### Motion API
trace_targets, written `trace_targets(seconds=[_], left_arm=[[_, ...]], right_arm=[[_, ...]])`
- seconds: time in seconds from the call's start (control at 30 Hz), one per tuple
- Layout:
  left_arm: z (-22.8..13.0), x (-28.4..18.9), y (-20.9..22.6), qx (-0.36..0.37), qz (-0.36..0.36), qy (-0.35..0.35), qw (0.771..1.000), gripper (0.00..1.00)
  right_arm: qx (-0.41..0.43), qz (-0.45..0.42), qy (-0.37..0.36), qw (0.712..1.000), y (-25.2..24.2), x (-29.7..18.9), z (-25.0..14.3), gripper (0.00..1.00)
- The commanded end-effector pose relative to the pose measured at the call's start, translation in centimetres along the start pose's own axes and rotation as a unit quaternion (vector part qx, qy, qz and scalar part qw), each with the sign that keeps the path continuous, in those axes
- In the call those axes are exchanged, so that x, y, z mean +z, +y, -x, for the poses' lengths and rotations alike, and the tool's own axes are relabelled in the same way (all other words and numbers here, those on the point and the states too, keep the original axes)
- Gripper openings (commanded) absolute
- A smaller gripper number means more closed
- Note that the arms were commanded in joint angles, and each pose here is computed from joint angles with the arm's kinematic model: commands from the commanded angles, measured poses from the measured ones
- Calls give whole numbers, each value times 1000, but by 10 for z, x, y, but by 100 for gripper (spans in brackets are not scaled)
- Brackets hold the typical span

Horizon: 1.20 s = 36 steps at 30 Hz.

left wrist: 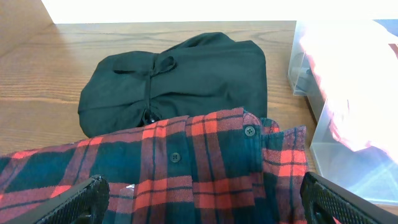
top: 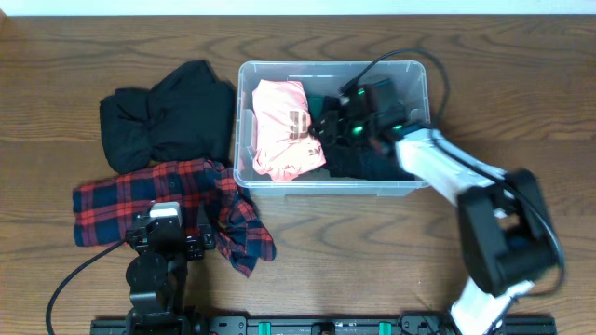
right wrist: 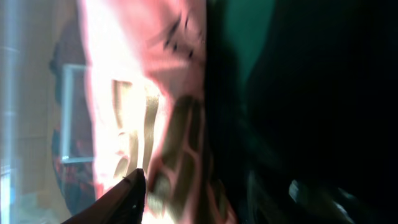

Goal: Pack container

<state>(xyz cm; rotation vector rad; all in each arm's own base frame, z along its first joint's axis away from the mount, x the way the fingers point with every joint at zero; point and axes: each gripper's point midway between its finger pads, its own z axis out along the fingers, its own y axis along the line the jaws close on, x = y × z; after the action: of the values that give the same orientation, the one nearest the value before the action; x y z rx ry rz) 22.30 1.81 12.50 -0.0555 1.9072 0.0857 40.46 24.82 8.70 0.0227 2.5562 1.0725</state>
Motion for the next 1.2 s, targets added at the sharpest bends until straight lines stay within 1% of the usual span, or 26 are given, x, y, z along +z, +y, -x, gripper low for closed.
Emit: trace_targets(seconds=[0.0,0.07,0.17,0.3,0.43,0.57,0.6,0.63,0.67,0.8,0.93,1.03,1.17], left_arm=[[-8,3,2,8,6,8,1000,98],[-8,3,2,8,6,8,1000,98],[-8,3,2,8,6,8,1000,98],[-8,3,2,8,6,8,1000,98],[-8,3,2,8,6,8,1000,98],[-8,3,2,8,6,8,1000,98],[-8,3,2,8,6,8,1000,98],[-8,3,2,8,6,8,1000,98],[-8,3,2,8,6,8,1000,98],[-8,3,2,8,6,8,1000,98],[-8,3,2,8,6,8,1000,98],[-8,3,2,8,6,8,1000,98],[-8,3,2,8,6,8,1000,98]], right_arm=[[-91,7,-77,993,32,-64,36,52],[-134,-4,-103,986,47,-96,39,54],[-187,-54,-139,971,57,-140,36,55],[-255,-95,-174,946,73,-200,22,63],[-291,-109,-226,923,91,-257,8,77],[-303,-115,-293,899,108,-312,-9,83],[-304,-119,-306,895,110,-321,-13,95],[-304,-125,-318,889,111,-332,-18,99],[-303,-130,-331,884,111,-343,-23,99],[-299,-143,-345,878,107,-362,-42,99],[-287,-165,-321,887,92,-359,-54,99],[-283,-170,-308,892,88,-355,-56,99],[-283,-169,-308,892,88,-354,-55,99]])
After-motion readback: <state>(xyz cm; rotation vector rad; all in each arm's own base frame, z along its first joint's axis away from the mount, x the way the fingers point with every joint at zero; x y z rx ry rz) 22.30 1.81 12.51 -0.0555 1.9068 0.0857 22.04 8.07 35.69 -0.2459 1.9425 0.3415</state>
